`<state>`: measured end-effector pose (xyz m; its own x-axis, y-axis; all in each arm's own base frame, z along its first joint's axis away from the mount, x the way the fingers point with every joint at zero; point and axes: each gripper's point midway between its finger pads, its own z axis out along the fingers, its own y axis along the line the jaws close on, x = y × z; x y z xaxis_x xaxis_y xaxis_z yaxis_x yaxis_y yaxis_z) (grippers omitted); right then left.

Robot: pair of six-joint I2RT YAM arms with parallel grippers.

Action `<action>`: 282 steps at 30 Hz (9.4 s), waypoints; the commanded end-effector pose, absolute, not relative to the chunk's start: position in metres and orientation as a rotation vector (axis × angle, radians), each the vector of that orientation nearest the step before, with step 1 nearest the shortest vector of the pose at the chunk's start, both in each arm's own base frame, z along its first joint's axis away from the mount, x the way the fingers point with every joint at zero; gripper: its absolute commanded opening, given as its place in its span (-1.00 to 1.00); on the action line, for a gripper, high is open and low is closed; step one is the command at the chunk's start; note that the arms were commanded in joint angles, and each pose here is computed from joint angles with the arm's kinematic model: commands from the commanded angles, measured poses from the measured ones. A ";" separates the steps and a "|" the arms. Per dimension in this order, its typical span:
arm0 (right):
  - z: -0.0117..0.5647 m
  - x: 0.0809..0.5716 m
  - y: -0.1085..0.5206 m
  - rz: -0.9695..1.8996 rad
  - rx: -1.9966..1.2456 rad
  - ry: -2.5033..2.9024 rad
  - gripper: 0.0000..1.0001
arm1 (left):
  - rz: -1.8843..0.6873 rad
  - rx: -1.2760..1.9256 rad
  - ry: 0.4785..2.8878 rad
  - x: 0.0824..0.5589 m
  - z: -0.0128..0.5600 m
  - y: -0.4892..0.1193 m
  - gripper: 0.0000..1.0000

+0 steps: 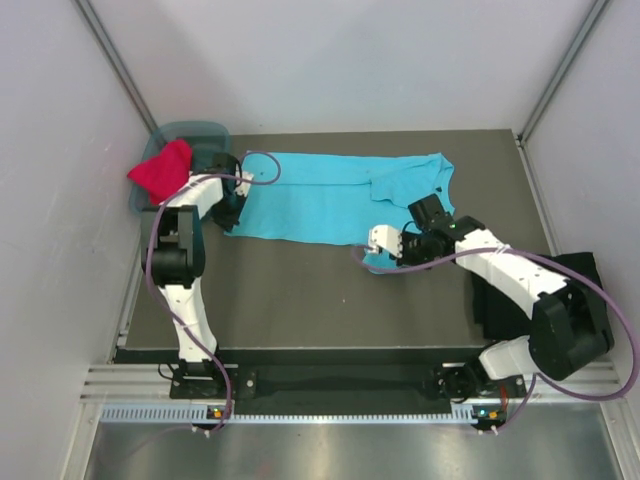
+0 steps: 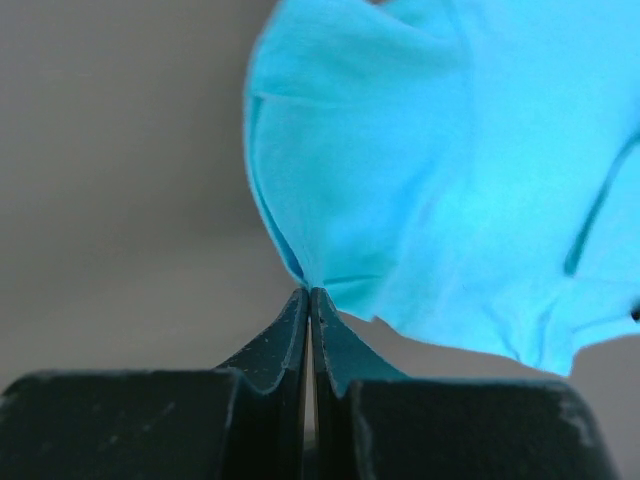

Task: Fold and stack the t-shirts
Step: Fold the tshirt

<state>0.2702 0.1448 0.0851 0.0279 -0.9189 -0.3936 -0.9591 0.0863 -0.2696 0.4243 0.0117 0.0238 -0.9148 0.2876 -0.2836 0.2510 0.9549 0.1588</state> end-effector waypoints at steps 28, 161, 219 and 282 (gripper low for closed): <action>0.212 0.440 0.098 -0.050 -1.235 1.939 -1.00 | 0.047 0.554 2.707 0.482 0.110 -0.013 -0.68; 0.183 0.622 0.061 -0.321 -0.998 1.963 -1.00 | 0.415 0.438 2.434 0.613 0.086 0.004 -1.00; 0.069 0.554 0.169 0.215 -1.309 2.130 -0.34 | 0.218 0.550 2.705 0.539 0.009 -0.032 -0.62; 0.064 0.433 0.041 0.571 -0.882 2.659 -0.06 | 0.173 0.783 2.556 0.555 0.041 -0.040 -0.29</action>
<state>0.4444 0.0490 0.0623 -0.7556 -0.5213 -0.3967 -0.6307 0.7425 0.2255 0.5474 -0.0414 0.0367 -0.7286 0.5775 -0.3684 0.5259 0.8162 0.2394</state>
